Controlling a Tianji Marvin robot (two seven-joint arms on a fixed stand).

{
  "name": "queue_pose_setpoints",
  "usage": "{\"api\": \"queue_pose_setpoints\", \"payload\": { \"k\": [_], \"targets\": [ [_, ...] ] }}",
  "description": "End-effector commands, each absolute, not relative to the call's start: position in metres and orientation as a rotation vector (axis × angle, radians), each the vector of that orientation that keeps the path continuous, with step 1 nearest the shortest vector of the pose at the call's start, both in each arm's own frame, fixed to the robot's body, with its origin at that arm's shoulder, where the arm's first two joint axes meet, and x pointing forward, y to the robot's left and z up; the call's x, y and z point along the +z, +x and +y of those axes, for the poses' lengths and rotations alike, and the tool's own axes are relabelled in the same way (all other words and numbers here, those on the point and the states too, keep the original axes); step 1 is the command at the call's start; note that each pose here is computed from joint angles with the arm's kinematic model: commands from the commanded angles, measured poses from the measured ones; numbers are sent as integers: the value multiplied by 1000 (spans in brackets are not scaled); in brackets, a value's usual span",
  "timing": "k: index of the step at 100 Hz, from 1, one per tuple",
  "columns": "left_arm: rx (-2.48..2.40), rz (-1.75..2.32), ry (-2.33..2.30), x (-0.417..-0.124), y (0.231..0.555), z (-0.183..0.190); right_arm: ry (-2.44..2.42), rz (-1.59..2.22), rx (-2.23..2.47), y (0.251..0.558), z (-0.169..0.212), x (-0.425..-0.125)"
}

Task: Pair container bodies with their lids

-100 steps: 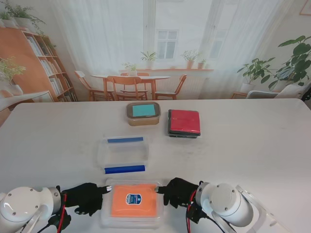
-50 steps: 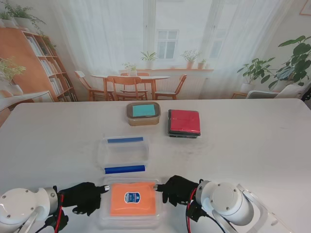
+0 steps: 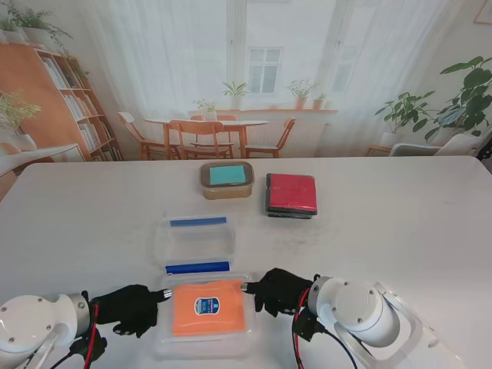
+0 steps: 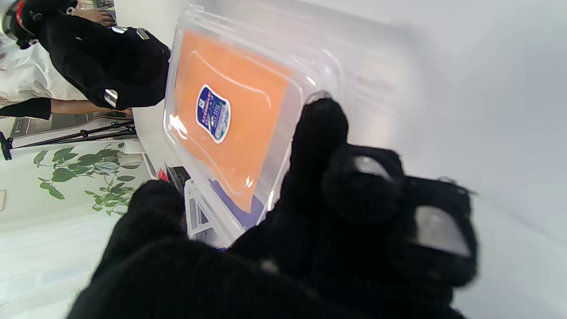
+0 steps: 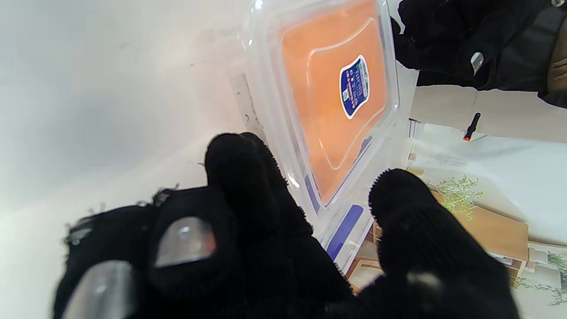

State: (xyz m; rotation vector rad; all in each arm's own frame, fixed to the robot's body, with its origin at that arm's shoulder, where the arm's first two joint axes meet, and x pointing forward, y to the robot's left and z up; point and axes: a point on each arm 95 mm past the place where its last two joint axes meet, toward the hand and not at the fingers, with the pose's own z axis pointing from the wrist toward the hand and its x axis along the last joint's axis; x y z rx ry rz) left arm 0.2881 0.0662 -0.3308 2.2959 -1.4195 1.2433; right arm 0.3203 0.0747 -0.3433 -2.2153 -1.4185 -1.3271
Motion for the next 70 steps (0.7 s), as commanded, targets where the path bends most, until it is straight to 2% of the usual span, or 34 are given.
{"api": "queue_pose_setpoints", "payload": {
  "k": [1, 70],
  "targets": [
    [1289, -1408, 2201, -321, 286, 44, -2100, -1399, -1336, 313, 101, -329],
    [1336, -1419, 2219, -311, 307, 48, -2080, -1372, -1357, 341, 109, -316]
  ]
}}
